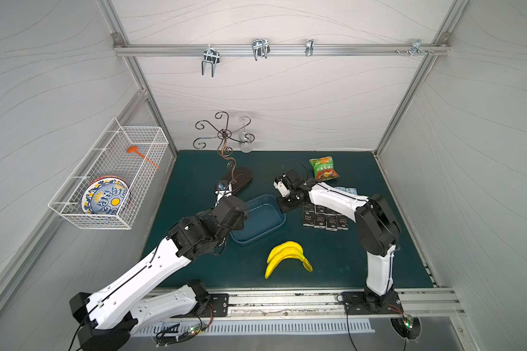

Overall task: Take the pocket tissues out of the storage box
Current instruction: Adjust the storage box at the center of the board, then reset both arms

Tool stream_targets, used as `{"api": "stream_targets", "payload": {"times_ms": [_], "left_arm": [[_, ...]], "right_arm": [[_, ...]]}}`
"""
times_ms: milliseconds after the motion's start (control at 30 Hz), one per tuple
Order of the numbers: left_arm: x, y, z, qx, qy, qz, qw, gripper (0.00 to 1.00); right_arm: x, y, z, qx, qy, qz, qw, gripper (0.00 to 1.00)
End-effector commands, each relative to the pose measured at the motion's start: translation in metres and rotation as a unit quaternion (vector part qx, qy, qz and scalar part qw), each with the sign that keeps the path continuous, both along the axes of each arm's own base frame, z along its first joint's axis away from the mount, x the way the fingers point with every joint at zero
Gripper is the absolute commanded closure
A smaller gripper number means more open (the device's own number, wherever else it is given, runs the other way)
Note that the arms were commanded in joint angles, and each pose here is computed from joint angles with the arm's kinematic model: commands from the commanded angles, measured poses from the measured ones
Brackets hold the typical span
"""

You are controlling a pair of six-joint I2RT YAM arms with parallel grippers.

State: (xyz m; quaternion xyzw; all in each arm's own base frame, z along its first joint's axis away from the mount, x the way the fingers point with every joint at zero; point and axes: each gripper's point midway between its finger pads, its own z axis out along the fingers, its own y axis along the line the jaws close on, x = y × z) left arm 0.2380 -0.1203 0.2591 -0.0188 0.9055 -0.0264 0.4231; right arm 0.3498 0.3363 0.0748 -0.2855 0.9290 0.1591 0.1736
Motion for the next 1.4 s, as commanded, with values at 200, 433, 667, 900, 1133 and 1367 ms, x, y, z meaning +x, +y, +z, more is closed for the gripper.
{"api": "stream_targets", "payload": {"times_ms": [200, 433, 667, 900, 1133, 1367], "left_arm": [[0.015, -0.005, 0.019, 0.012, -0.026, 0.006, 1.000, 0.52], [0.017, -0.007, 0.019, 0.007, -0.025, 0.008, 1.000, 0.52], [0.017, -0.004, 0.015, 0.008, -0.025, 0.014, 1.000, 0.52], [0.022, 0.001, 0.010, 0.003, -0.024, 0.029, 0.999, 0.51], [0.026, 0.022, 0.005, -0.003, -0.045, 0.069, 0.997, 0.49], [0.043, 0.061, -0.013, 0.032, -0.053, 0.165, 0.984, 0.00]], "right_arm": [[0.051, -0.039, -0.018, -0.055, 0.004, 0.035, 0.998, 0.86], [0.077, -0.035, 0.008, -0.039, -0.035, 0.048, 0.997, 0.83], [0.091, -0.034, 0.030, -0.039, -0.049, 0.056, 0.996, 0.67], [0.074, -0.047, 0.120, 0.045, -0.104, 0.022, 0.993, 0.01], [0.029, -0.119, 0.160, 0.010, -0.149, -0.088, 0.985, 0.01], [-0.002, -0.220, 0.127, 0.028, -0.212, -0.251, 0.944, 0.01]]}}
